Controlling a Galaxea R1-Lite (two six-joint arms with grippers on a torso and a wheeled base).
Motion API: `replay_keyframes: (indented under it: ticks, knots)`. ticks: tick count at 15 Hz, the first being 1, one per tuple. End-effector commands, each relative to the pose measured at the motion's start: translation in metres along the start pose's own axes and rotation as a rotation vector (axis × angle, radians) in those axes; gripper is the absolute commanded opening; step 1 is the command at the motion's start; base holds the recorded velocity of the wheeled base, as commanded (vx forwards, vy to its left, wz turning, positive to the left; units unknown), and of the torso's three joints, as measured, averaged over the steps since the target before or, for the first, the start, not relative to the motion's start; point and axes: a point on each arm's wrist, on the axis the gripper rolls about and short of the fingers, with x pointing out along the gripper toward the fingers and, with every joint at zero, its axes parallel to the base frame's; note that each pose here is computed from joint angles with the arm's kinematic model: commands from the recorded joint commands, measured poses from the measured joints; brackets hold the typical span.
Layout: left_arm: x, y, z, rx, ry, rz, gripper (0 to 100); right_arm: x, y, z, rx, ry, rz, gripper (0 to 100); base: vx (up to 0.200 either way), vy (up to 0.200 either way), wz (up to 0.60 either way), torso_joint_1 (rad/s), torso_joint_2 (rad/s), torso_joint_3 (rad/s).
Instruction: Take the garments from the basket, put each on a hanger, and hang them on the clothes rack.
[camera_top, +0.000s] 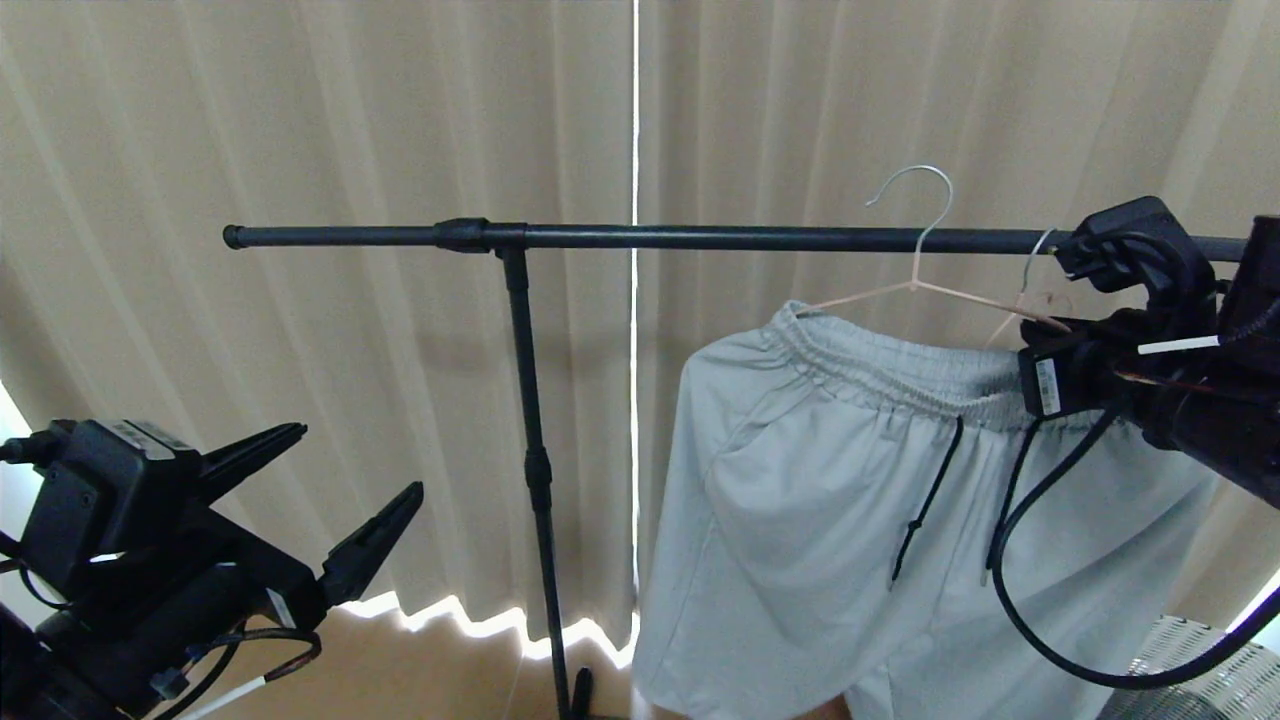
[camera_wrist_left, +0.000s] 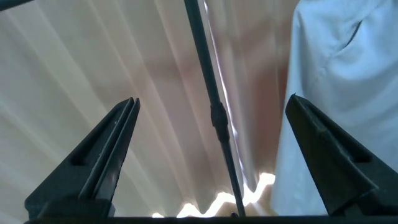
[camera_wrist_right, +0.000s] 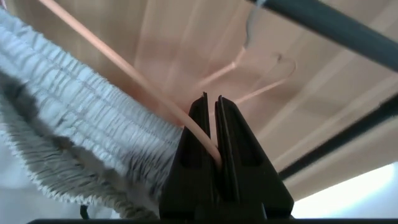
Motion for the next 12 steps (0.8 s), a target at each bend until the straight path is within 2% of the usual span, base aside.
replay_keyframes:
  ticks: [1, 6, 12]
  knots:
    - [0.0, 0.0, 0.001, 0.0, -0.004, 0.0, 100, 0.02, 0.007, 0.003, -0.008, 0.03, -0.059, 0, 0.0, 0.0, 0.0, 0.0, 0.0, 0.0]
    - [-0.001, 0.0, 0.001, 0.0, -0.004, 0.0, 100, 0.055, 0.021, 0.004, -0.029, 0.087, -0.17, 0, 0.0, 0.0, 0.0, 0.0, 0.0, 0.0]
    - [-0.001, 0.0, -0.001, 0.002, 0.004, -0.002, 100, 0.057, 0.031, 0.0, -0.075, 0.115, -0.167, 0, 0.0, 0.0, 0.0, 0.0, 0.0, 0.0]
